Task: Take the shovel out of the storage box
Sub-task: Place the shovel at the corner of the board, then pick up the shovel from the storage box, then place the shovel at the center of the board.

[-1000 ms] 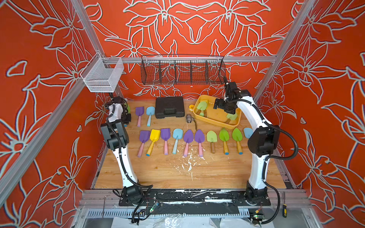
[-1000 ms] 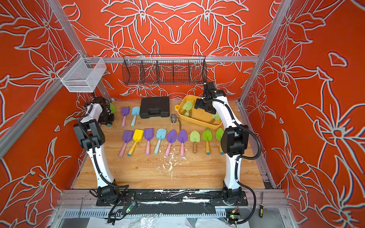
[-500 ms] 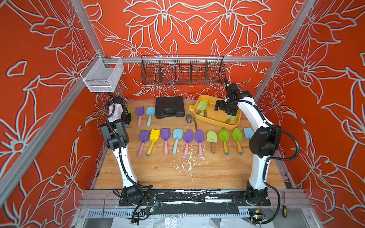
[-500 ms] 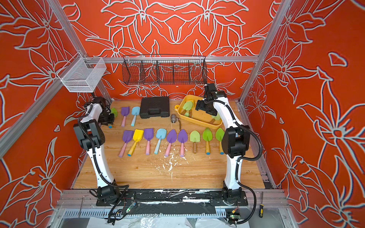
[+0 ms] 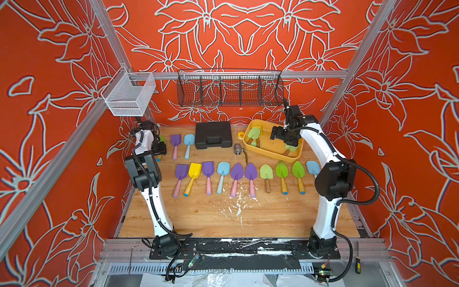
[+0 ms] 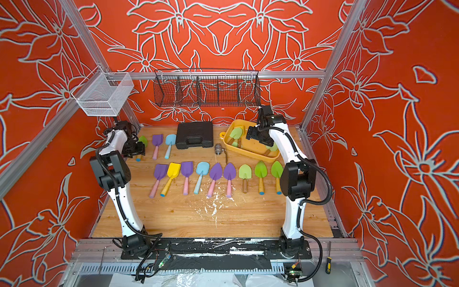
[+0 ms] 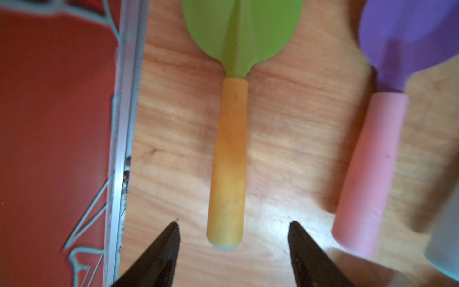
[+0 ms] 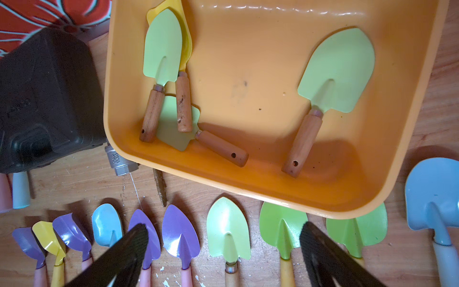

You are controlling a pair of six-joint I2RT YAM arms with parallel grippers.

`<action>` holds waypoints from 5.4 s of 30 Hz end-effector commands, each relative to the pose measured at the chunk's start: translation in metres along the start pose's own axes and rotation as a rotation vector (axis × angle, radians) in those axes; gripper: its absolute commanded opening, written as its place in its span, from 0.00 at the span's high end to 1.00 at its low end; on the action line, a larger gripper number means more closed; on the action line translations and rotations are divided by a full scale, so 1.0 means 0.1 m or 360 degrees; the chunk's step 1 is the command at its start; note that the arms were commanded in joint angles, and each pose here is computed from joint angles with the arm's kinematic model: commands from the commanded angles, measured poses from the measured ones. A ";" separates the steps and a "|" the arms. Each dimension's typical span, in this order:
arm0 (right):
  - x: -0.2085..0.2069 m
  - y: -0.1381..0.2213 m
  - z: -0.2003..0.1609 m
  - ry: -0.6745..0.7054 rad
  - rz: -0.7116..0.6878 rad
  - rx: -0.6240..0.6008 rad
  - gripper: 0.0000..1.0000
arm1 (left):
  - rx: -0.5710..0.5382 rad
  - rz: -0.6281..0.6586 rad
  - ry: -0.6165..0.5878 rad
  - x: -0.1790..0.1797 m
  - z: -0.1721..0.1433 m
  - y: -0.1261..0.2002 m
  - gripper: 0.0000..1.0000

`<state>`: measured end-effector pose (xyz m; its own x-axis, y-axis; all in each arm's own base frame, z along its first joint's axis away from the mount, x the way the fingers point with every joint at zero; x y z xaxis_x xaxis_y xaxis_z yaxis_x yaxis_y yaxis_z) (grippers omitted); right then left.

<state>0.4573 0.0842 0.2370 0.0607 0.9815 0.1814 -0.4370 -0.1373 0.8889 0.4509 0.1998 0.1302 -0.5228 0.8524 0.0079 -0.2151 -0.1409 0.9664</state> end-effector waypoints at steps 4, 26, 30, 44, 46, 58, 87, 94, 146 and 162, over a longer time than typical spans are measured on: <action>-0.03 0.15 -0.02 -0.0014 0.0008 -0.0042 0.03 | -0.0228 -0.0114 0.0130 -0.03 -0.04 0.65 0.19; -0.45 0.01 -0.10 -0.0162 -0.0031 0.0062 0.06 | -0.0530 -0.0397 0.0129 -0.56 -1.54 1.58 0.15; -0.49 -0.04 -0.06 -0.0166 -0.0068 0.0096 0.10 | -0.0607 -0.0498 0.0053 -0.71 -1.84 1.71 0.15; -0.75 -0.52 -0.02 -0.0130 -0.0340 0.0331 0.19 | -0.0760 -0.0833 -0.0237 -1.30 -2.42 2.27 0.14; -0.78 -0.64 -0.01 -0.0142 -0.0352 0.0354 0.19 | -0.0786 -0.0866 -0.0308 -1.43 -2.44 2.37 0.14; -0.99 -1.24 -0.02 -0.0320 -0.0454 0.0434 0.32 | -0.0843 -0.1059 -0.0680 -2.27 -2.55 2.80 0.14; -0.57 -0.50 0.59 -0.0426 -0.0095 -0.0035 1.00 | -0.0689 -0.1461 -0.0817 -3.22 -2.43 2.91 0.14; -0.07 0.12 0.63 -0.0209 0.0159 -0.0243 1.00 | -0.0532 -0.1533 -0.0781 -3.76 -2.21 3.04 0.14; 1.30 0.96 -0.41 0.0401 0.0564 -0.0492 0.98 | -0.0221 -0.1822 -0.0633 -4.38 -1.74 2.71 1.00; 1.29 1.04 -0.44 0.0580 0.0619 -0.0514 0.24 | -0.0362 -0.1808 -0.0657 -4.19 -1.68 2.81 1.00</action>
<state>0.3850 0.2059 0.3287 -0.4167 0.8637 0.2834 -0.6144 -0.4974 0.6125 0.4780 -0.2927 0.3137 0.2776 0.6562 -0.7017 -0.4856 0.7261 0.4868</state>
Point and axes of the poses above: each gripper's point midway between its finger pads, its own y axis back along the fingers, its own x axis along the line the jaws close on, z = x × y, the point moved 5 cm from there along y, back along the fingers, and after that the axes turned 11 degrees about y, right-handed, at the moved point
